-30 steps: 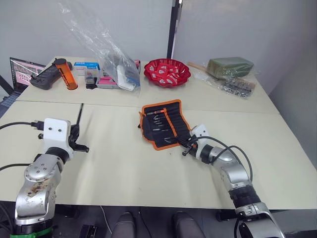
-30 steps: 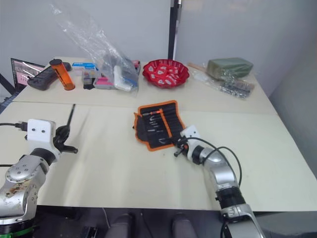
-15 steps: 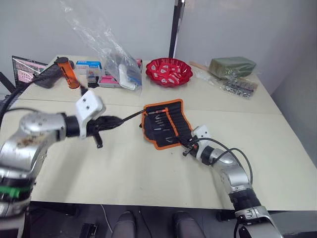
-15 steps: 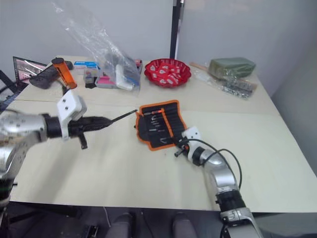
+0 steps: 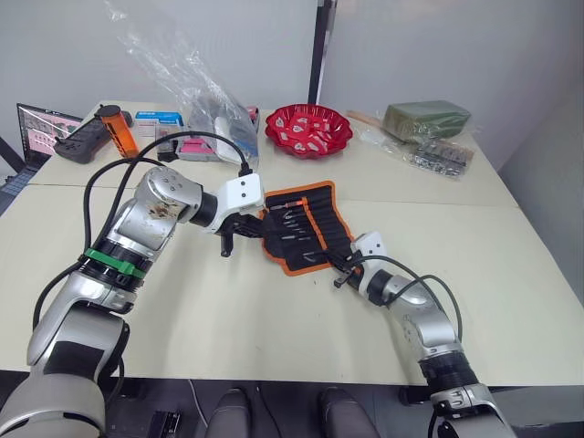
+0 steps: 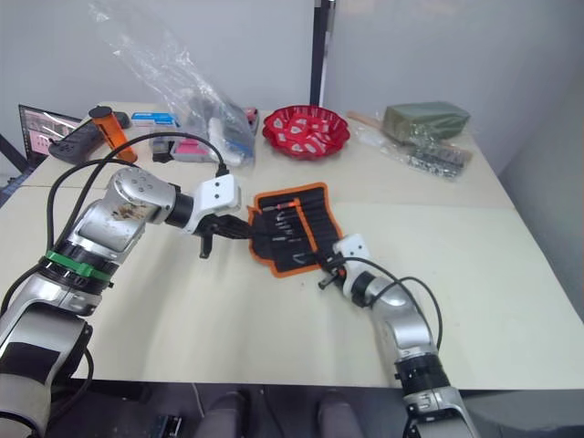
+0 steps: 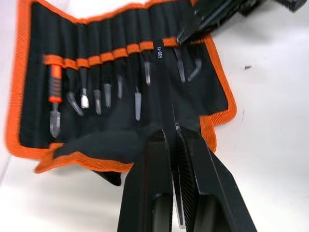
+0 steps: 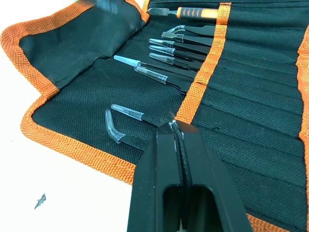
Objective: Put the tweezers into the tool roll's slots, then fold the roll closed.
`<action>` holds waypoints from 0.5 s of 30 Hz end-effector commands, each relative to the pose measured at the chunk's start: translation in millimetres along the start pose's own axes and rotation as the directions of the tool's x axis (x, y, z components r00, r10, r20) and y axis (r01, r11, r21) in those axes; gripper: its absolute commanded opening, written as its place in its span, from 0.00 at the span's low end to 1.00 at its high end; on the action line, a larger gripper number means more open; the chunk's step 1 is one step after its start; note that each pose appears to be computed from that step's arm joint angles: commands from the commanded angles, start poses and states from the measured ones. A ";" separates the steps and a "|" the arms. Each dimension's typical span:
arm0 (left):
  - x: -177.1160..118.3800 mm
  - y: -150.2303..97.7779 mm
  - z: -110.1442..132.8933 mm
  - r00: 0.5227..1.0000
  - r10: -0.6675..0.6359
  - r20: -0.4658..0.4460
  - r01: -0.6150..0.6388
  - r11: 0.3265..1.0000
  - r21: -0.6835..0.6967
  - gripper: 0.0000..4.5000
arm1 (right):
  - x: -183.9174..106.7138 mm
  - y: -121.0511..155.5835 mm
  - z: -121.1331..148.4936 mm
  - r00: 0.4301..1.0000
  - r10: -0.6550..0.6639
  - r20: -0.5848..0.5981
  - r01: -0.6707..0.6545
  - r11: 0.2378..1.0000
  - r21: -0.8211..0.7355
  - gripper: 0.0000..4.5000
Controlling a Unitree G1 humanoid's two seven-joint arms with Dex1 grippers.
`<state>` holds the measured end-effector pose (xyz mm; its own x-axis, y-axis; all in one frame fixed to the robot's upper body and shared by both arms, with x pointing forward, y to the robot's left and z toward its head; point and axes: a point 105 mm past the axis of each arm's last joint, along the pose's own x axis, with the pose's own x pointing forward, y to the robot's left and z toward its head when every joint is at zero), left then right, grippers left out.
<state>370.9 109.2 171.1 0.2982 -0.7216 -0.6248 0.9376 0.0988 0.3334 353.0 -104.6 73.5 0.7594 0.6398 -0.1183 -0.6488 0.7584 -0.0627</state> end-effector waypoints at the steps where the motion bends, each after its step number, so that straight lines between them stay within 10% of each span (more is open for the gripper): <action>1: 5.0 8.8 6.3 1.000 0.002 -0.014 -0.002 0.998 0.065 0.00 | -10.4 -13.8 -25.6 0.992 -0.080 -0.096 0.083 0.996 0.031 0.00; 15: 38.1 13.8 8.3 0.995 -0.024 -0.092 0.034 0.993 0.115 0.00 | -11.3 -15.0 -24.1 0.991 -0.104 -0.088 0.107 0.993 0.038 0.00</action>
<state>390.8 81.1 147.3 0.2723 -0.6619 -0.6984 0.9359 0.0137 0.3519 353.5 -107.6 74.1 0.7781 0.6184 -0.1101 -0.6262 0.7774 -0.0587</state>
